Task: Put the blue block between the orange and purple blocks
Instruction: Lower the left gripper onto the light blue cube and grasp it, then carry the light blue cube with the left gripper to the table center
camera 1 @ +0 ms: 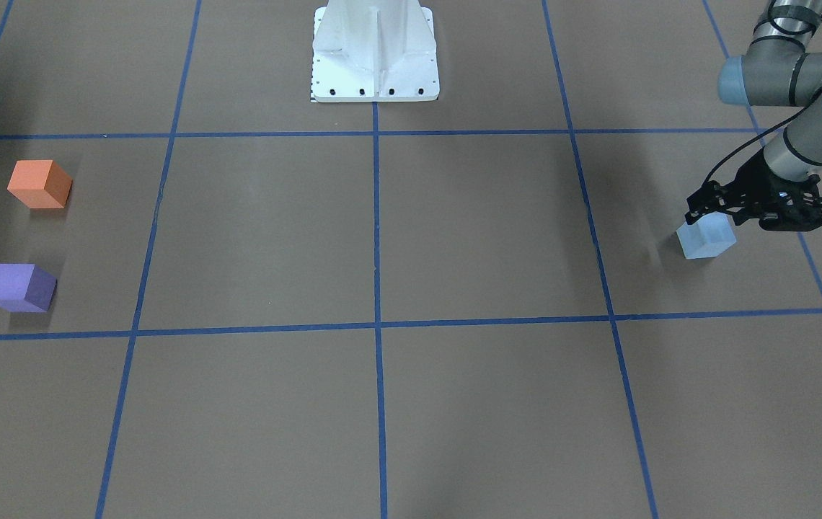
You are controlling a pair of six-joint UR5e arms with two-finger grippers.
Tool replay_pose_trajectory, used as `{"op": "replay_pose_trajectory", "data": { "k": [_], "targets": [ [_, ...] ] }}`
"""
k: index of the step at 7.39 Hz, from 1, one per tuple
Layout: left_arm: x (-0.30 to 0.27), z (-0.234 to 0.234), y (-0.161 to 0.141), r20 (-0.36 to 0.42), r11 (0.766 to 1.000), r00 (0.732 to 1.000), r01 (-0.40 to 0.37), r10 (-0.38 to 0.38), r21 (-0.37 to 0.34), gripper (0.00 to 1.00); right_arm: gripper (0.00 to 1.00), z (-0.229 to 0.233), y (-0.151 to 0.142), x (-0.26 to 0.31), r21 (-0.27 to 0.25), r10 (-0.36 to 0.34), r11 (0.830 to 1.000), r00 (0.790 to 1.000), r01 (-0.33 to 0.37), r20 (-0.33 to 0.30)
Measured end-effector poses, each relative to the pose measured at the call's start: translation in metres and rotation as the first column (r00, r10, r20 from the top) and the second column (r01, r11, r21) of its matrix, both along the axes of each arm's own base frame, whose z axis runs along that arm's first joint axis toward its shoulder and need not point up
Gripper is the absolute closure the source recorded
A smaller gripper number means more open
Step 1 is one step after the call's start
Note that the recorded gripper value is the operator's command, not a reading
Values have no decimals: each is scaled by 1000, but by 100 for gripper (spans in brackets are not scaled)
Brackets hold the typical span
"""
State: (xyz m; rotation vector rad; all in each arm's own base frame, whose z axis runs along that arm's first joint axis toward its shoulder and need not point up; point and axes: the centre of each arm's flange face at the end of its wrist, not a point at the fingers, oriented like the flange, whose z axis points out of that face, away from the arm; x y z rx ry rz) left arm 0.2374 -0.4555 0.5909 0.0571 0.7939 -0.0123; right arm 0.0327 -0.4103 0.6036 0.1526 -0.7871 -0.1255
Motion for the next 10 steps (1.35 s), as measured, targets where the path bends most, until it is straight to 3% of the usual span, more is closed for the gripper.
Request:
{"op": "replay_pose_trajectory", "data": {
  "k": [2,3,6,9,10],
  "targets": [
    [14,1,1,31,1000,1000,-6,5,24,74,0,0,0,0,-1,1,1000,1000,-1,0],
    [19,-3,0,29,999,1000,-11,10,33,81,0,0,0,0,-1,1,1000,1000,-1,0],
    [38,-71,-22,-27,995,999,-14,17,98,83,0,0,0,0,-2,1,1000,1000,-1,0],
    [88,-212,-63,-29,996,999,-15,18,86,79,0,0,0,0,-4,2,1000,1000,-2,1],
    [126,-255,-59,-48,997,998,-25,28,69,79,0,0,0,0,-5,2,1000,1000,-2,1]
  ]
}}
